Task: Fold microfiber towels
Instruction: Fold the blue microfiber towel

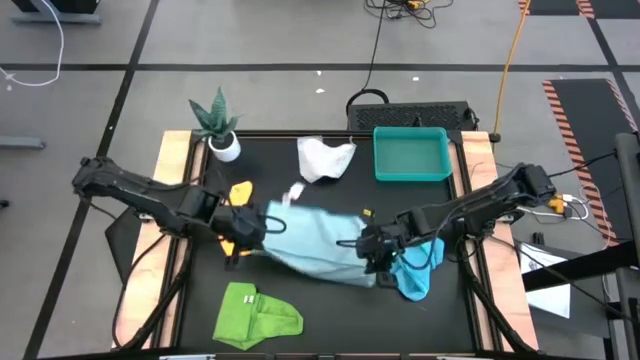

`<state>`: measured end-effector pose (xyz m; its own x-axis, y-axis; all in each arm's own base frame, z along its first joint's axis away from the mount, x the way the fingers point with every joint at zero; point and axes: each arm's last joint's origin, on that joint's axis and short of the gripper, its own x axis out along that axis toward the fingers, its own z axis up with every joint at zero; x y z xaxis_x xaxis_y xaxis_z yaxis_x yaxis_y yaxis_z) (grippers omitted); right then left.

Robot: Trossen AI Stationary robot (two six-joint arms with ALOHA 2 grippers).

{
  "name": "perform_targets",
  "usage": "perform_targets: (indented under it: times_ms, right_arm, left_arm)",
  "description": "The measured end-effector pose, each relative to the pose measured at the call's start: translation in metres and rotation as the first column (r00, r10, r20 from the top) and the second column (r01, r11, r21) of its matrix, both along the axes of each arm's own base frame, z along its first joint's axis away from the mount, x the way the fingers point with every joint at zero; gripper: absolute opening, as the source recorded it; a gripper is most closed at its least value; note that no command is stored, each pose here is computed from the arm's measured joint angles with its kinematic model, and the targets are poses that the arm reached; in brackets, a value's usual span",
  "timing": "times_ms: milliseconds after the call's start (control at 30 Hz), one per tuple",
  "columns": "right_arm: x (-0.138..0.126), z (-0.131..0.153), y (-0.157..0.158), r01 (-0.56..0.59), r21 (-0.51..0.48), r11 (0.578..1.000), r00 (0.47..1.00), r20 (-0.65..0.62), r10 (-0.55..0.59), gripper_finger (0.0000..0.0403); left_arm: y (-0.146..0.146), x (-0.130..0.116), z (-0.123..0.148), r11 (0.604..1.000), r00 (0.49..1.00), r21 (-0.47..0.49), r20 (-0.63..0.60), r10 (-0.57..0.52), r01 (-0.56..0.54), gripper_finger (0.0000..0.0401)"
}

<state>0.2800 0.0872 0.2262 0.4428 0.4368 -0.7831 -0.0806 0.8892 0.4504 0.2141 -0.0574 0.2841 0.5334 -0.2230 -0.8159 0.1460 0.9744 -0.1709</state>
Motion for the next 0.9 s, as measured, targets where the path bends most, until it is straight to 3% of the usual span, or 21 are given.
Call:
perform_targets:
  times_ms: [100, 200, 367, 533, 667, 733, 833, 900]
  right_arm:
    - [-0.005, 0.027, -0.007, 0.002, 0.017, 1.0, 0.997, 0.074, -0.003, 0.0]
    - [-0.014, 0.063, -0.02, 0.041, -0.028, 0.999, 0.984, 0.173, -0.035, 0.0]
    - [-0.032, 0.113, -0.052, 0.114, -0.231, 0.966, 0.966, 0.253, -0.053, 0.0]
    - [-0.035, 0.147, -0.097, 0.208, -0.527, 0.824, 0.964, 0.253, -0.081, 0.0]
    - [-0.032, 0.17, -0.128, 0.258, -0.671, 0.695, 0.961, 0.253, -0.112, 0.0]
    - [-0.032, 0.186, -0.134, 0.287, -0.704, 0.65, 0.952, 0.284, -0.113, 0.0]
    - [-0.032, 0.199, -0.128, 0.275, -0.708, 0.651, 0.954, 0.286, -0.091, 0.0]
    - [-0.031, 0.194, -0.117, 0.226, -0.685, 0.693, 0.969, 0.234, -0.085, 0.0]
  left_arm:
    - [0.008, -0.001, 0.027, 0.998, 0.993, 0.058, 0.114, 0.023, -0.03, 0.0]
    - [0.022, -0.008, 0.064, 0.987, 0.972, 0.138, 0.231, 0.052, -0.086, 0.0]
    - [0.051, -0.019, 0.115, 0.93, 0.925, 0.31, 0.373, 0.071, -0.196, 0.0]
    - [0.085, -0.02, 0.139, 0.848, 0.901, 0.446, 0.427, 0.08, -0.287, 0.0]
    - [0.112, -0.019, 0.151, 0.78, 0.896, 0.521, 0.43, 0.11, -0.346, 0.0]
    - [0.117, -0.023, 0.162, 0.761, 0.886, 0.534, 0.45, 0.114, -0.37, 0.0]
    - [0.114, -0.028, 0.175, 0.78, 0.868, 0.508, 0.488, 0.088, -0.364, 0.0]
    - [0.107, -0.029, 0.172, 0.825, 0.885, 0.463, 0.456, 0.092, -0.324, 0.0]
